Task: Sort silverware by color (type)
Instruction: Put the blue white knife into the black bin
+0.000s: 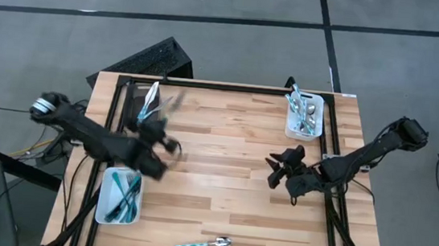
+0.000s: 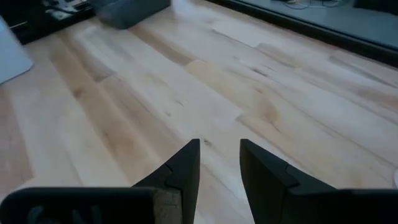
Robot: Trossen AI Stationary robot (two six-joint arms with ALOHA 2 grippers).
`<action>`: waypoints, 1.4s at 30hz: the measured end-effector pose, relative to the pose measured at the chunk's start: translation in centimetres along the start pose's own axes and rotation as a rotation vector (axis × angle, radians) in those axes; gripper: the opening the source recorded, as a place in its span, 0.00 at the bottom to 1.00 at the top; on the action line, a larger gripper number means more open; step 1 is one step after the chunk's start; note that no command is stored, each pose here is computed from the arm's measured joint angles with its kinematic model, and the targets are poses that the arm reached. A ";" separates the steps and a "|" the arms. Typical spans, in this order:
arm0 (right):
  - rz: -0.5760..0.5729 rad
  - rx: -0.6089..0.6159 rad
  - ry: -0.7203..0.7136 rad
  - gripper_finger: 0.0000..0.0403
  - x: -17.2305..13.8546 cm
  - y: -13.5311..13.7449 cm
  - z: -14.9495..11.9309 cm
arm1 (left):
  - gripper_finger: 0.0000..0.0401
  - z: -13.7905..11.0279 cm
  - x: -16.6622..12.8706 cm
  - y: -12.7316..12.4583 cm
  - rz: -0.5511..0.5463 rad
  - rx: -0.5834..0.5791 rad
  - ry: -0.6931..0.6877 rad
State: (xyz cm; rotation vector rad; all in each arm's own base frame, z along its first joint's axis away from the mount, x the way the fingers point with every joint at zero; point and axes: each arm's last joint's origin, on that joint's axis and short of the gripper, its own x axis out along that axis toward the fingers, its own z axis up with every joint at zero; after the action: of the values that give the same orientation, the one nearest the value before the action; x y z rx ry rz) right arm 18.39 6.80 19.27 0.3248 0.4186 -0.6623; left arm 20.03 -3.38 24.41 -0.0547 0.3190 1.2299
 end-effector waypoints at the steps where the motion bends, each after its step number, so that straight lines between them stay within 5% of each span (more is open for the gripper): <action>1: -0.007 0.000 -0.001 0.34 0.1 -0.1 0.1 | 0.04 -0.1 0.8 1.0 0.036 -0.023 -0.003; 10: 0.010 -0.005 0.008 0.34 0.1 0.0 0.1 | 0.04 -3.0 4.9 7.5 0.314 0.080 -0.016; 19: 0.014 0.011 -0.011 0.34 0.3 0.1 0.4 | 0.04 -5.9 7.2 8.0 0.392 0.049 -0.031; 32: 0.013 0.012 -0.014 0.34 0.4 0.1 0.6 | 0.06 -6.1 11.3 8.8 0.310 0.086 0.197; 42: 0.026 0.001 -0.008 0.34 0.2 0.3 0.4 | 0.23 -6.8 11.9 9.7 0.229 -0.010 0.347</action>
State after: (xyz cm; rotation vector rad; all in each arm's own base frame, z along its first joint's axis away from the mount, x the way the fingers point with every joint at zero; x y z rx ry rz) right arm 18.78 6.76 19.54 0.3281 0.4058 -0.6382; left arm 13.10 9.41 15.99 -0.2475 0.6348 1.4495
